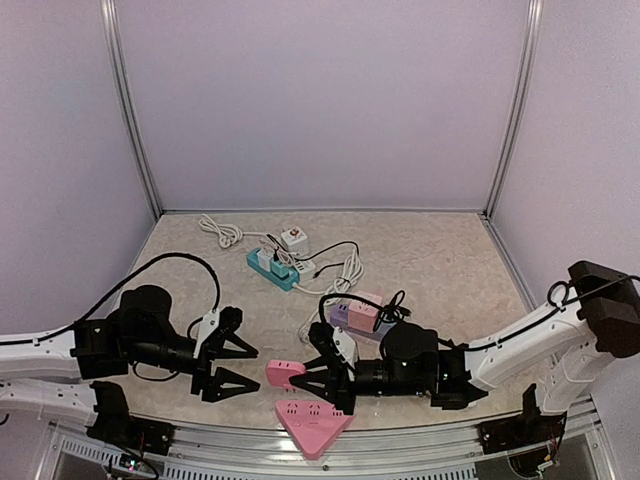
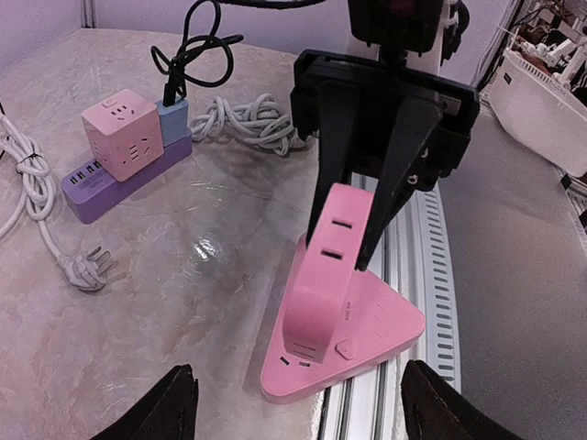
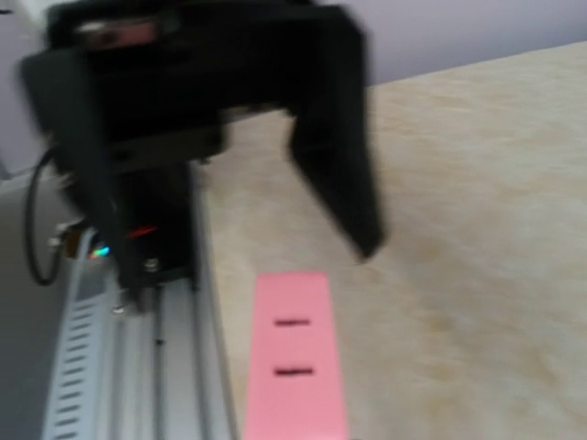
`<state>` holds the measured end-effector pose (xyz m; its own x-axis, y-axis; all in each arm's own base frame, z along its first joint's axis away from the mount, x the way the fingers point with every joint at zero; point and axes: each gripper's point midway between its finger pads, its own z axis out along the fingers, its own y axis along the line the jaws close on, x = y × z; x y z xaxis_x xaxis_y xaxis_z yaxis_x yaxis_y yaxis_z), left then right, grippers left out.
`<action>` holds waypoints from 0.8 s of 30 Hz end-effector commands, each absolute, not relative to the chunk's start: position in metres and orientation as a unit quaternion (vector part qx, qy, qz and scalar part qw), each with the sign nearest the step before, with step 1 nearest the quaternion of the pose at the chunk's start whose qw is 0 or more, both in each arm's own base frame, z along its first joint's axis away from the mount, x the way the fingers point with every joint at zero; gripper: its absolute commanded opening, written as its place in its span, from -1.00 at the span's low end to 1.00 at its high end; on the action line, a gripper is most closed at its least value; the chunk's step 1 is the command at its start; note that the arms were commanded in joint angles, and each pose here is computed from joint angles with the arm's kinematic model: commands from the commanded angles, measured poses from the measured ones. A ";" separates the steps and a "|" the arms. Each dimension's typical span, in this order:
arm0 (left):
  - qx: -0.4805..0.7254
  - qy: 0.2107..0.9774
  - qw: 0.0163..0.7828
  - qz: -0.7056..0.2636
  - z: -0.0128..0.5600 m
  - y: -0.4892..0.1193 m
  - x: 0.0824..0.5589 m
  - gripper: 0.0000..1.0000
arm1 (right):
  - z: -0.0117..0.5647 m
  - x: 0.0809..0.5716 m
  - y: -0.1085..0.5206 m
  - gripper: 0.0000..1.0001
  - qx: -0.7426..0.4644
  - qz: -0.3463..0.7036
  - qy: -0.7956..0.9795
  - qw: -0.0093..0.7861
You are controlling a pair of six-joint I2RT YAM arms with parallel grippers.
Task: Insert the plug
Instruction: Insert the plug into the socket.
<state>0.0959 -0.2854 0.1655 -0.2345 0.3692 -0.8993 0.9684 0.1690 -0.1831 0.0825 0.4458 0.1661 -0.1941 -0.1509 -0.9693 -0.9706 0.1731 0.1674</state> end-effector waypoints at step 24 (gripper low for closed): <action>0.490 0.598 0.405 -0.488 0.135 -0.296 0.081 0.02 | 0.123 0.066 0.452 -1.00 -0.463 0.518 0.582 0.423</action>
<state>0.0763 -0.2898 0.1231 -0.1780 0.2683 -0.9468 0.9837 0.0242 -0.1781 0.0656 0.4593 0.1278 -0.2269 -0.1167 -0.9669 -0.9738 0.0425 0.2234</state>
